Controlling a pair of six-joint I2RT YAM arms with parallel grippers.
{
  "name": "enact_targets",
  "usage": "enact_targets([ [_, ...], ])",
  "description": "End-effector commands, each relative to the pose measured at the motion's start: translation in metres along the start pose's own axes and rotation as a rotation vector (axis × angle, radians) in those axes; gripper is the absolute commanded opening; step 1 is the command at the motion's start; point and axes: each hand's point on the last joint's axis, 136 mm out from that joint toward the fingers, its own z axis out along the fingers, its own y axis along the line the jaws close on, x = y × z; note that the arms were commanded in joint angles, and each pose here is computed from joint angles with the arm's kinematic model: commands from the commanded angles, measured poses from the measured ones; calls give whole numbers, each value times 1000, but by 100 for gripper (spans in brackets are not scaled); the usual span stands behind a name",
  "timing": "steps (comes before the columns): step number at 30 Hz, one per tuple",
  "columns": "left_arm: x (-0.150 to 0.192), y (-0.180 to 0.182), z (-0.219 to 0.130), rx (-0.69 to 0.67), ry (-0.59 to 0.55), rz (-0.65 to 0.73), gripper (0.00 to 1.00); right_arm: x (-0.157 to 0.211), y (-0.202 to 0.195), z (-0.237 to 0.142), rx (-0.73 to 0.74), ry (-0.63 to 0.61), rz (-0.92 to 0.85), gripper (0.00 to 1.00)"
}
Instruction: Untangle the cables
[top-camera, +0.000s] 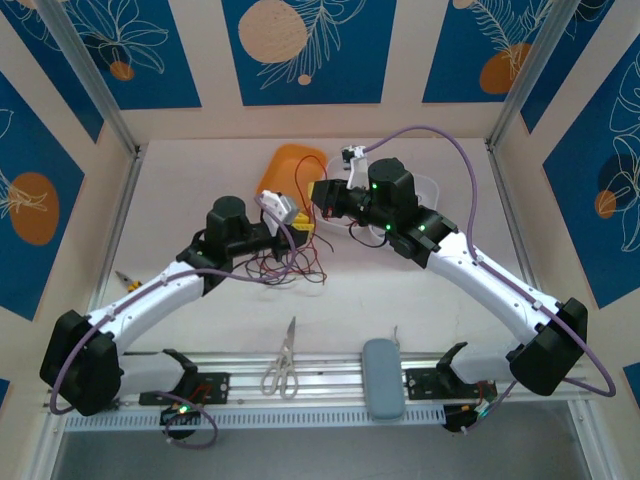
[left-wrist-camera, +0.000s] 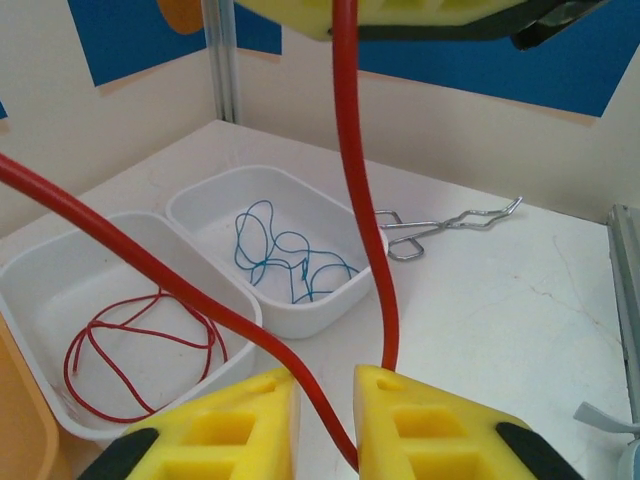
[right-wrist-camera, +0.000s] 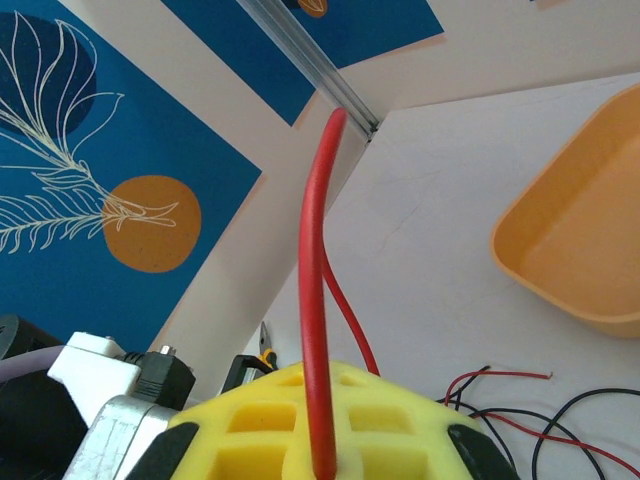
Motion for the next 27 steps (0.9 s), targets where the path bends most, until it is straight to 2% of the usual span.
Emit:
enact_targets([
  [1, -2, -8, -4, 28, 8, 54, 29, -14, 18, -7, -43, -32, -19, 0],
  [7, -1, -9, -6, 62, 44, 68, 45, -12, 18, -7, -41, -27, -20, 0],
  [11, 1, 5, -1, 0, 61, 55, 47, -11, 22, -6, -52, -23, -29, 0],
  [14, 0, 19, 1, -68, 57, 45, 54, -9, 25, -6, -57, -18, -33, 0],
  [19, -2, 32, 6, -127, 56, 45, 60, -6, 30, -5, -69, -9, -33, 0],
  [23, -5, 38, 11, -143, 52, 30, 48, -5, 33, -4, -70, 0, -44, 0],
  [27, -19, 40, 9, -159, -1, 4, 15, 1, 23, -2, -34, 9, -33, 0],
])
